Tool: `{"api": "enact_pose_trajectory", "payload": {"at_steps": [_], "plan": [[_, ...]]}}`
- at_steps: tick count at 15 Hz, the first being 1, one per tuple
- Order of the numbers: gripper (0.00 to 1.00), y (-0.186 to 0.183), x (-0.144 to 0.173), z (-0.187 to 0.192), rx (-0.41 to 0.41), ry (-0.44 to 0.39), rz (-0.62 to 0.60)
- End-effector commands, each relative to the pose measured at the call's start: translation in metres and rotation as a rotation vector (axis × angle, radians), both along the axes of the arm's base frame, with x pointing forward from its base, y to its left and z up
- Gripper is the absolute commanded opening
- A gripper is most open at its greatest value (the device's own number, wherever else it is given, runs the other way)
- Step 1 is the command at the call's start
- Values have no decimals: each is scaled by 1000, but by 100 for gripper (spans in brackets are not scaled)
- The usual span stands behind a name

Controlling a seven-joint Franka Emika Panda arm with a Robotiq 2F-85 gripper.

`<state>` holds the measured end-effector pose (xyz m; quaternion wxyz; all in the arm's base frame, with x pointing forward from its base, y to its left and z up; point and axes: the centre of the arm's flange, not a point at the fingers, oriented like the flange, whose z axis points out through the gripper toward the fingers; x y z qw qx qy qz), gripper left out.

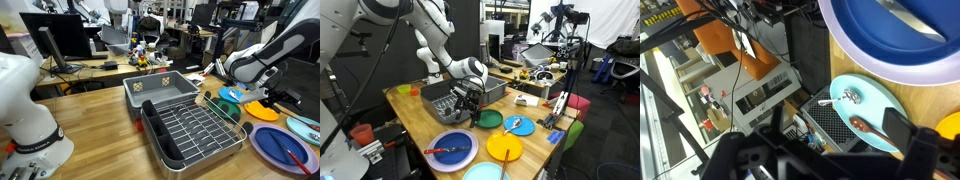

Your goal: Remove the red butter knife from the dishrack and place it on top of the dark blue plate

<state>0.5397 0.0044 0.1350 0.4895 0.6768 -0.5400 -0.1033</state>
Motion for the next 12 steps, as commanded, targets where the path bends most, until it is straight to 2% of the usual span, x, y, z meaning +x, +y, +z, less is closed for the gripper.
{"api": "enact_pose_trajectory", "payload": {"at_steps": [1,6,7,9,12], "plan": [[100,-5,-43,20,59,-118,-13],[100,-3,-88,26,137,-223,8],[100,3,-63,18,80,-158,-7],[100,3,-75,21,108,-185,0],[100,3,-76,24,115,-196,0]]}}
